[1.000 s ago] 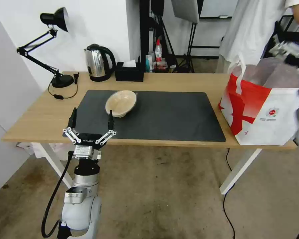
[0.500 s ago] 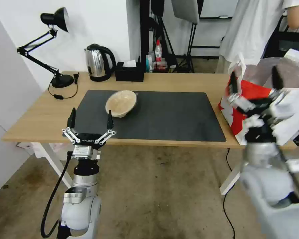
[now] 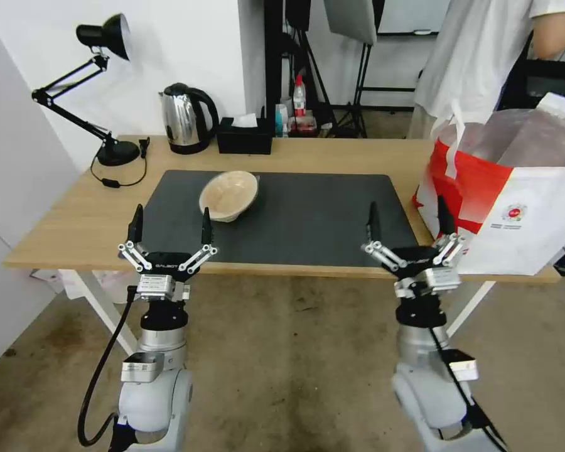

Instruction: Pick up the trash from the table and place it into the takeout bag.

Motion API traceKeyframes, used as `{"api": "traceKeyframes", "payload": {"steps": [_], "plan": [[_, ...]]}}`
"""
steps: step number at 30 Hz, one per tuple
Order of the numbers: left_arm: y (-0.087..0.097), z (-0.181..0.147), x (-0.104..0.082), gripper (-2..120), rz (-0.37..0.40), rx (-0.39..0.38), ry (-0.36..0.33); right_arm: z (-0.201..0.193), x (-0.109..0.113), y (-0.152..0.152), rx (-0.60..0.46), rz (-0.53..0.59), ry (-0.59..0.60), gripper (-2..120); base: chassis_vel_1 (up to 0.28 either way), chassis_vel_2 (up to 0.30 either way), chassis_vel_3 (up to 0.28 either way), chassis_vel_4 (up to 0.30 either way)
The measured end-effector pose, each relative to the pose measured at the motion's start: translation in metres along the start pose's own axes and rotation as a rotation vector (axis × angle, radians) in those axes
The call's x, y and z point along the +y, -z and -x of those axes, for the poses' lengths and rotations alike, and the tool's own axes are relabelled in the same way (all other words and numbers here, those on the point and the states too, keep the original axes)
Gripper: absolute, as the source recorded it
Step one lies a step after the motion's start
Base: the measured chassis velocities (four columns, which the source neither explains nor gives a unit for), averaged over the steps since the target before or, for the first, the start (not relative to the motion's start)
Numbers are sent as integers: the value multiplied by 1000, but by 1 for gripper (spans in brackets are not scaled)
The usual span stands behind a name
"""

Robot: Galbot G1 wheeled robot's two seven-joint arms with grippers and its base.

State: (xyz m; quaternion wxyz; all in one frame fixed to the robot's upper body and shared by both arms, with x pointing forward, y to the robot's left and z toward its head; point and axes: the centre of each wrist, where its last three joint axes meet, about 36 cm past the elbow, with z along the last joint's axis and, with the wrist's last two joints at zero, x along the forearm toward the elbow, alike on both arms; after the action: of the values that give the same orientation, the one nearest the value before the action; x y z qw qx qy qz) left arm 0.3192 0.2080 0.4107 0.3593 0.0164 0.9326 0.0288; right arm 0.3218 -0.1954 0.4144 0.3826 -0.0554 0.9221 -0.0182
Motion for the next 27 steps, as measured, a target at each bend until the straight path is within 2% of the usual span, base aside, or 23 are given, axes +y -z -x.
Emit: {"api": "traceKeyframes", "payload": {"steps": [8, 23, 27], "plan": [[-2, -2, -4, 100, -19, 9, -3, 0, -3, 0, 3, -9, -1, 100, 0, 0, 0, 0], [0, 1, 0, 100, -8, 6, -5, 5, -7, 2, -5, -16, -10, 100, 0, 0, 0, 0], [-3, 5, 6, 100, 18, -3, -46, 5, -11, 5, -8, -24, -11, 100, 0, 0, 0, 0]]}}
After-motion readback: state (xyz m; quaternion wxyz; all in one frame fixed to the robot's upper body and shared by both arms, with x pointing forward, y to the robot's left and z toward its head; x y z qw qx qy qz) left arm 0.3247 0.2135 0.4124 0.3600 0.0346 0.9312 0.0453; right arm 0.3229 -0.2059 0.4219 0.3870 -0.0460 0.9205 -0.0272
